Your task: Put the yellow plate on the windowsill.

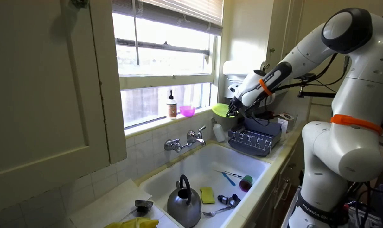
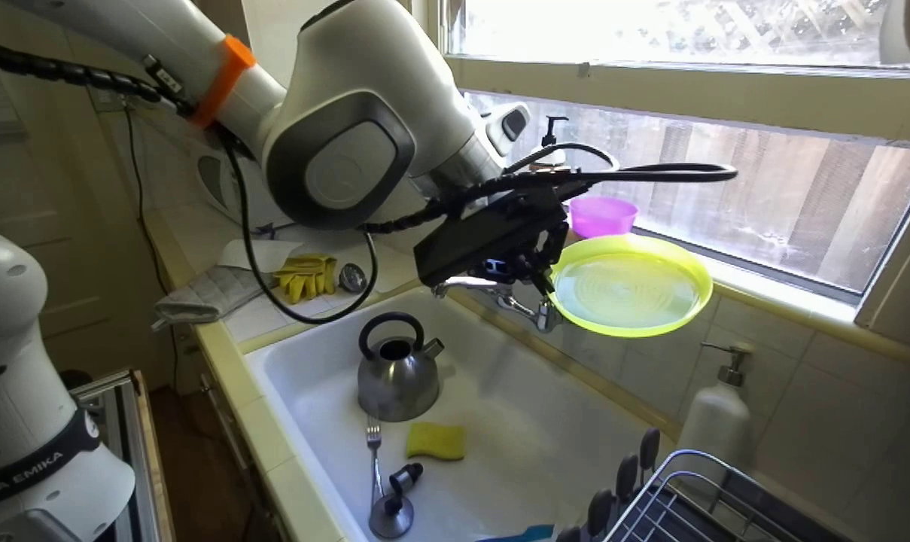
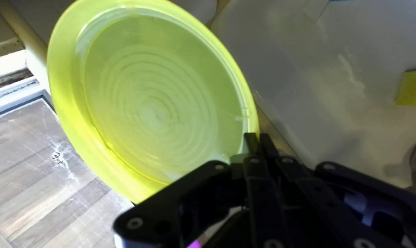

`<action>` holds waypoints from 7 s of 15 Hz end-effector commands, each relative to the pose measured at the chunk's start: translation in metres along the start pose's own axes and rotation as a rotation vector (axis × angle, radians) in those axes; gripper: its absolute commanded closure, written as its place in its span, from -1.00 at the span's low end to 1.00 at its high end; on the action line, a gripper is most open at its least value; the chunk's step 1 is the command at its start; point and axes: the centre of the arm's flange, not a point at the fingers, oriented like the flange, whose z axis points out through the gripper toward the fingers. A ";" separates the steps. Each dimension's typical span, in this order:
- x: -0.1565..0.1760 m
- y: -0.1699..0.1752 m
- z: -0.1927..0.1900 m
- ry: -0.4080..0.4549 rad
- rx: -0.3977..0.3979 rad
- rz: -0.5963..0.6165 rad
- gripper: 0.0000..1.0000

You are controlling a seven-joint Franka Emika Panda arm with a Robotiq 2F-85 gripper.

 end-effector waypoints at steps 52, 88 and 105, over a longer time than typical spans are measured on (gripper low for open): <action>0.030 0.124 0.074 0.077 0.201 -0.291 0.93; 0.058 0.178 0.133 0.071 0.244 -0.417 0.54; 0.068 0.175 0.104 0.039 0.234 -0.272 -1.00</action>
